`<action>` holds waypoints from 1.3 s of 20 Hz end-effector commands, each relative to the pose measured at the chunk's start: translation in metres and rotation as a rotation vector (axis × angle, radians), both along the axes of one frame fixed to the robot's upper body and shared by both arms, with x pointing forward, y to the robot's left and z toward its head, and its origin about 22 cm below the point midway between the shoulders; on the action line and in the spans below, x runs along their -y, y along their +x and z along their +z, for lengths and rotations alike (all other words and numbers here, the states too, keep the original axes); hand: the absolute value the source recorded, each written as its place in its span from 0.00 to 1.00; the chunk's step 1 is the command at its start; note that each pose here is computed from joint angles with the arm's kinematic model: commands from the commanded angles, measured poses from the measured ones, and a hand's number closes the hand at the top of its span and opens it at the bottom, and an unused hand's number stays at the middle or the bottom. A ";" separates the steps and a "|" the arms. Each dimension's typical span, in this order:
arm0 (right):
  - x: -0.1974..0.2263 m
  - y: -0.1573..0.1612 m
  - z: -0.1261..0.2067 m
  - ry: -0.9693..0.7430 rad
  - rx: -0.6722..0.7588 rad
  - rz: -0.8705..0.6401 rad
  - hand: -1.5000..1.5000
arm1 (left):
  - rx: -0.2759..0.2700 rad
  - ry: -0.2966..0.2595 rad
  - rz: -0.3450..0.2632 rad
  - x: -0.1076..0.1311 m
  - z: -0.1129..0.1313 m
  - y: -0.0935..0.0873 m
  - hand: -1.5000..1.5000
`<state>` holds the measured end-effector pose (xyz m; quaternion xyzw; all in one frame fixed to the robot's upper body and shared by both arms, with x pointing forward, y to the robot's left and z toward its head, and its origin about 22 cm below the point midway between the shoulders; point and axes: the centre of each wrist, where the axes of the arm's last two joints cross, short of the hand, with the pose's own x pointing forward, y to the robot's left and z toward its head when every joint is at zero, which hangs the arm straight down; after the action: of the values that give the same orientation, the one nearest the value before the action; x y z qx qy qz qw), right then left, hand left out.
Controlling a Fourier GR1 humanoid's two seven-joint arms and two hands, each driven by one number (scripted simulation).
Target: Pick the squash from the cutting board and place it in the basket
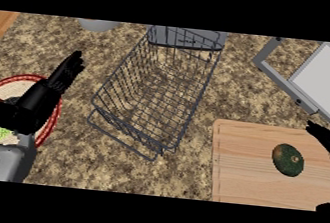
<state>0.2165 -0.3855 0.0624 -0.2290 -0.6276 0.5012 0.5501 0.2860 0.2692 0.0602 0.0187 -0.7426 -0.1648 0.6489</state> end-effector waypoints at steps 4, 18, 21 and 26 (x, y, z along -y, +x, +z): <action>0.006 0.001 0.006 -0.084 -0.009 -0.020 0.00 | 0.001 0.018 -0.002 0.007 0.001 -0.004 0.50; -0.031 0.016 -0.049 -0.136 -0.040 -0.055 0.00 | -0.007 0.008 -0.010 -0.018 -0.024 -0.006 0.50; -0.041 0.037 -0.049 -0.162 -0.052 -0.069 0.00 | -0.003 0.019 -0.008 0.017 -0.006 -0.020 0.50; -0.023 0.041 -0.048 -0.151 -0.098 -0.060 0.00 | 0.004 -0.006 -0.002 0.015 -0.011 -0.006 0.50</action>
<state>0.2470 -0.3583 0.0094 -0.2688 -0.5603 0.5387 0.5689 0.2751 0.2617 0.0495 0.0208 -0.7443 -0.1678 0.6461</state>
